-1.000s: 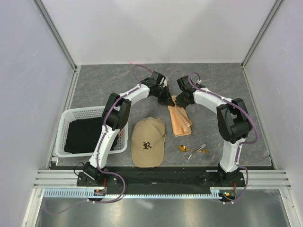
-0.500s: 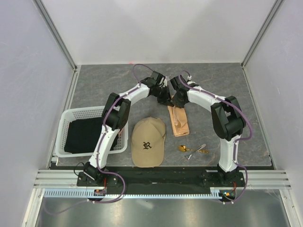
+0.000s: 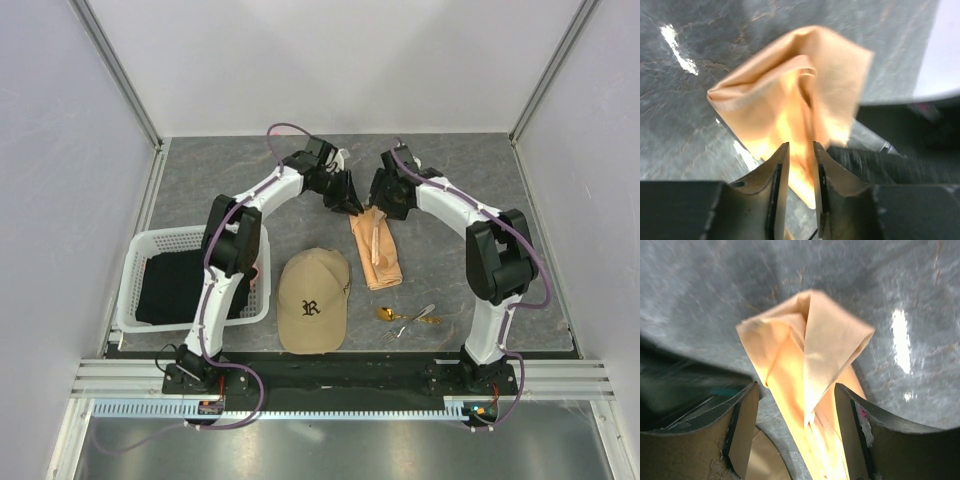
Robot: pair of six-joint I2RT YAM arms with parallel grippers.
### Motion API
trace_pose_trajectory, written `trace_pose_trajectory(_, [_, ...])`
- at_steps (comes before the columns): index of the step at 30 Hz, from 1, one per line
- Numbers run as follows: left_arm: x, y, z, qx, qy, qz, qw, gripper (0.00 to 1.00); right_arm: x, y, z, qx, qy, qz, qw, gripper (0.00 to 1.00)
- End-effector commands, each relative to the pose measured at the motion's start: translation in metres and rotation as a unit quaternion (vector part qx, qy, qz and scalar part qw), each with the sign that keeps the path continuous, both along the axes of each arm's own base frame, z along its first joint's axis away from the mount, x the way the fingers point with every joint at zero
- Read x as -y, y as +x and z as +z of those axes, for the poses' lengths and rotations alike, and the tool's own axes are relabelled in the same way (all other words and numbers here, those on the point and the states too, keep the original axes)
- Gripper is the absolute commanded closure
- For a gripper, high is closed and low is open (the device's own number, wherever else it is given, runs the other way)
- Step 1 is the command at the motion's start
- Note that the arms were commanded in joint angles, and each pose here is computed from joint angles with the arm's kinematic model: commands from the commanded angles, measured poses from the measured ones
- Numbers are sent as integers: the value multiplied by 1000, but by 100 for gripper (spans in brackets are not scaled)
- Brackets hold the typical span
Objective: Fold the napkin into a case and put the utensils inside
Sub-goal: Fold the 2/3-rectangle-folded napkin at the center of the board.
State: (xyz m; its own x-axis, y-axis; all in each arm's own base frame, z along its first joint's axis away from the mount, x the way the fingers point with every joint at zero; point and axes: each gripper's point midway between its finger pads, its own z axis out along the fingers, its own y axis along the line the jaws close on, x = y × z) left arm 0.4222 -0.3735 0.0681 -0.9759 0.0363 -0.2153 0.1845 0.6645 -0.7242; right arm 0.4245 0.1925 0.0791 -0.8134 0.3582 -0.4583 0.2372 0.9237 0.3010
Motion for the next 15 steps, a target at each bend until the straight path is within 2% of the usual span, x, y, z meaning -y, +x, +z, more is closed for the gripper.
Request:
trace_pose_trajectory(1, [-2,-6,75,41,-52,-13,998,66,-20,7,3,11,69,53,996,31])
trace_pose_trajectory(4, [-12,-10,72,48,-30,3,998,67,-28,15,-1,18,80,58,995,33])
trace_pose_trajectory(7, [-20,-7,52,42,-2,20,999,77,-27,19,4,25,78,50,995,36])
trace_pose_trajectory(9, [-22,1,35,40,15,30,999,79,-16,16,12,37,64,28,997,36])
trace_pose_trajectory(13, [-17,10,18,30,14,26,999,88,-3,10,23,40,41,40,998,28])
trace_pose_trajectory(15, [-17,12,15,31,18,29,999,89,0,11,35,48,40,51,997,25])
